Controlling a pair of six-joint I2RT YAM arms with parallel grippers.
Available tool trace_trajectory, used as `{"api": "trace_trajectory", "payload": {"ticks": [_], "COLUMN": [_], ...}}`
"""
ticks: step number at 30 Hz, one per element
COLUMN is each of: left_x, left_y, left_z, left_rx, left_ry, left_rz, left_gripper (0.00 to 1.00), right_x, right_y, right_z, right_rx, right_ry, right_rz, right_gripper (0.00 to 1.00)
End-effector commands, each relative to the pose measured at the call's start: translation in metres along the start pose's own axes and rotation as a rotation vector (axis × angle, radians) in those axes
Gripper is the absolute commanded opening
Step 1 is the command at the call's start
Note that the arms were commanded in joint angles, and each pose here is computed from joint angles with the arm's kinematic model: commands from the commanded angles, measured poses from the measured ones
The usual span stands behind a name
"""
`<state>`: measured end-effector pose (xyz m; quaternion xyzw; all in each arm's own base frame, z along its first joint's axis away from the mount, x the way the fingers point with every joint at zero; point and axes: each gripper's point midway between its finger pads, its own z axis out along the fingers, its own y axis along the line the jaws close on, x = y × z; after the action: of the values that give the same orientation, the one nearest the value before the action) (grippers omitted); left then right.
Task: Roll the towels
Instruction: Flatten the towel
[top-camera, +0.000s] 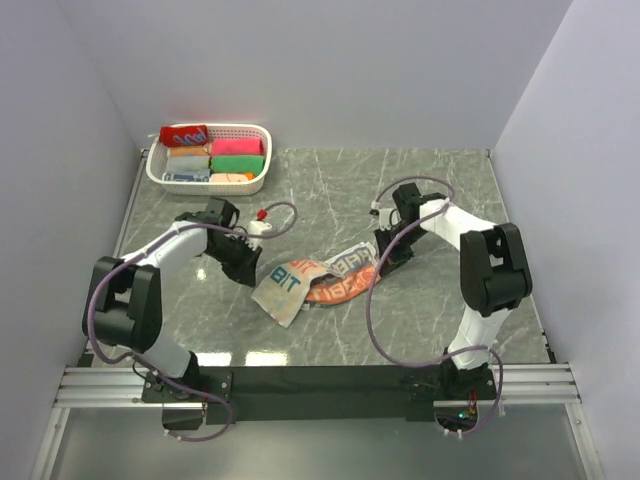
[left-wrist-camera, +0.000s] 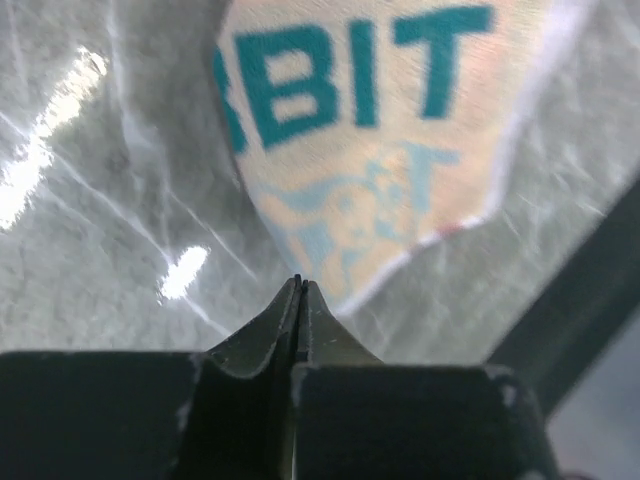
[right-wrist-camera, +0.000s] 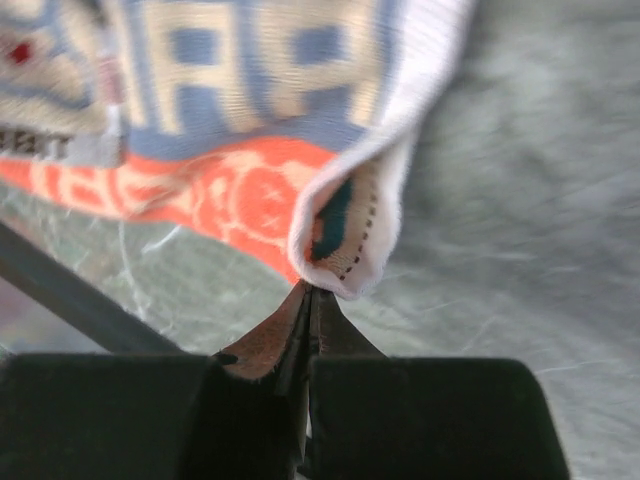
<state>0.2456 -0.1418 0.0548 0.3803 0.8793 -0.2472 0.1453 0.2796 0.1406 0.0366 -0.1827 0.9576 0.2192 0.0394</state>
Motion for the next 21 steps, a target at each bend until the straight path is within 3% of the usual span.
{"api": "trace_trajectory", "payload": {"ticks": [1, 2, 4, 8, 13, 21], "left_x": [-0.015, -0.022, -0.023, -0.013, 0.000, 0.005], "left_y": [-0.020, -0.019, -0.024, -0.041, -0.078, -0.097], "left_z": [-0.026, -0.033, -0.039, -0.042, -0.012, 0.032], "left_rx": [0.182, 0.189, 0.184, 0.097, 0.113, 0.086], "left_ry": [-0.086, -0.109, -0.120, -0.099, -0.030, 0.057], "left_rz": [0.032, 0.070, 0.101, 0.275, 0.416, 0.457], "left_gripper": [0.07, 0.19, 0.34, 0.50, 0.76, 0.72], "right_x": [0.011, 0.016, 0.019, -0.008, -0.054, -0.092], "right_y": [0.024, 0.028, 0.030, 0.015, 0.007, -0.009], "right_z": [-0.012, -0.013, -0.017, -0.034, -0.043, -0.008], "right_rx": [-0.044, -0.058, -0.069, 0.023, 0.094, 0.189], "right_ry": [0.000, 0.015, 0.025, -0.100, -0.189, -0.163], "right_rz": [-0.101, -0.101, -0.107, -0.133, -0.142, -0.124], "right_gripper": [0.00, 0.10, 0.20, 0.39, 0.41, 0.39]}}
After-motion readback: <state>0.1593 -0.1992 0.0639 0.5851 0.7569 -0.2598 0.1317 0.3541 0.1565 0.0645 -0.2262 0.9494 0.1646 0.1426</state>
